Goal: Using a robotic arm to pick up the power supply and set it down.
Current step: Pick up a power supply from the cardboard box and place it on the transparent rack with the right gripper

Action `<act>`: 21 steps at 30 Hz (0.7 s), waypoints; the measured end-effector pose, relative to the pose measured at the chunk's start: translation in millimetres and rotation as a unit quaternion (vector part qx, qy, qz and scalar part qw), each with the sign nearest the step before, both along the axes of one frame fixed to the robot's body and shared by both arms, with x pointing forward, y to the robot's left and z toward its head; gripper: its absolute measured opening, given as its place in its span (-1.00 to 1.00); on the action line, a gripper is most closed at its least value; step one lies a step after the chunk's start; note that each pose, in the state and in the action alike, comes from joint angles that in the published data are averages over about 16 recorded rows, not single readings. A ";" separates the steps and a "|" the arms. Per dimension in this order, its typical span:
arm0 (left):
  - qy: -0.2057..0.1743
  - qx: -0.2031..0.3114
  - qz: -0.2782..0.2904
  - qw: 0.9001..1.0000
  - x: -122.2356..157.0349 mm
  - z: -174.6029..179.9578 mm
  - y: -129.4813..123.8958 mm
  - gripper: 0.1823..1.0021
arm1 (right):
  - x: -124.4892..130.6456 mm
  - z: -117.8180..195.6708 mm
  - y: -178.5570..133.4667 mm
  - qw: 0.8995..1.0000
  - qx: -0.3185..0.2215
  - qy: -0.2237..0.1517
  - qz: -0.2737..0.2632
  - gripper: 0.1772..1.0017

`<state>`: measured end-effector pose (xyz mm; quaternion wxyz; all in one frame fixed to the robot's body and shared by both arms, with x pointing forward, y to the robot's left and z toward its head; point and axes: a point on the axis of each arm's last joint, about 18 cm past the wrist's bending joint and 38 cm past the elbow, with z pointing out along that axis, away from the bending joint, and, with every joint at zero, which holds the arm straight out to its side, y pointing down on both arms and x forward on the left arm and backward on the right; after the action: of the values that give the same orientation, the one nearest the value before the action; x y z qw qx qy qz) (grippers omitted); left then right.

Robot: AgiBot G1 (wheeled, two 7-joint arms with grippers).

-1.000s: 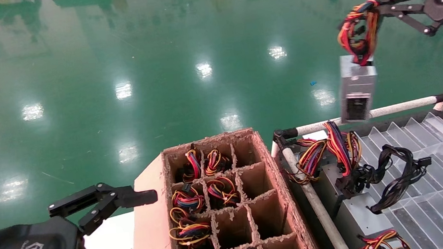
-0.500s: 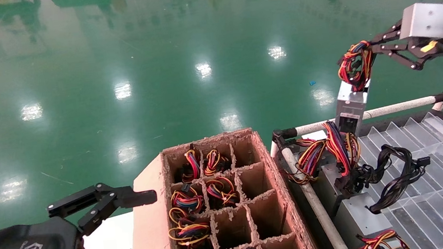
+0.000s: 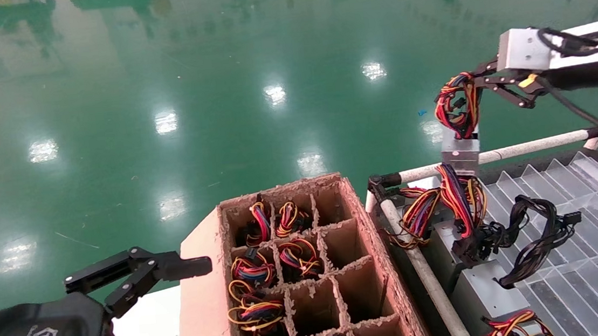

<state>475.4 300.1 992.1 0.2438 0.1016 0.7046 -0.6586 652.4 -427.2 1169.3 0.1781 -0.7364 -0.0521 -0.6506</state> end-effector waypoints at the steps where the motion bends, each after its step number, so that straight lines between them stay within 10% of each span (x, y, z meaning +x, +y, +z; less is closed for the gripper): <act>1: 0.000 0.000 0.000 1.000 0.0 0.0 0.0 1.00 | 2.1 -1.4 0.9 1.000 0.001 0.001 -0.002 -0.95; 21: 0.000 0.000 0.000 1.000 0.0 0.0 0.0 1.00 | 24.6 -35.1 -12.1 0.999 0.023 0.016 -0.043 -0.95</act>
<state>475.4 300.1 992.1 0.2438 0.1016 0.7046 -0.6586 677.0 -439.3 1134.2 0.1674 -0.7440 -0.0021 -0.6469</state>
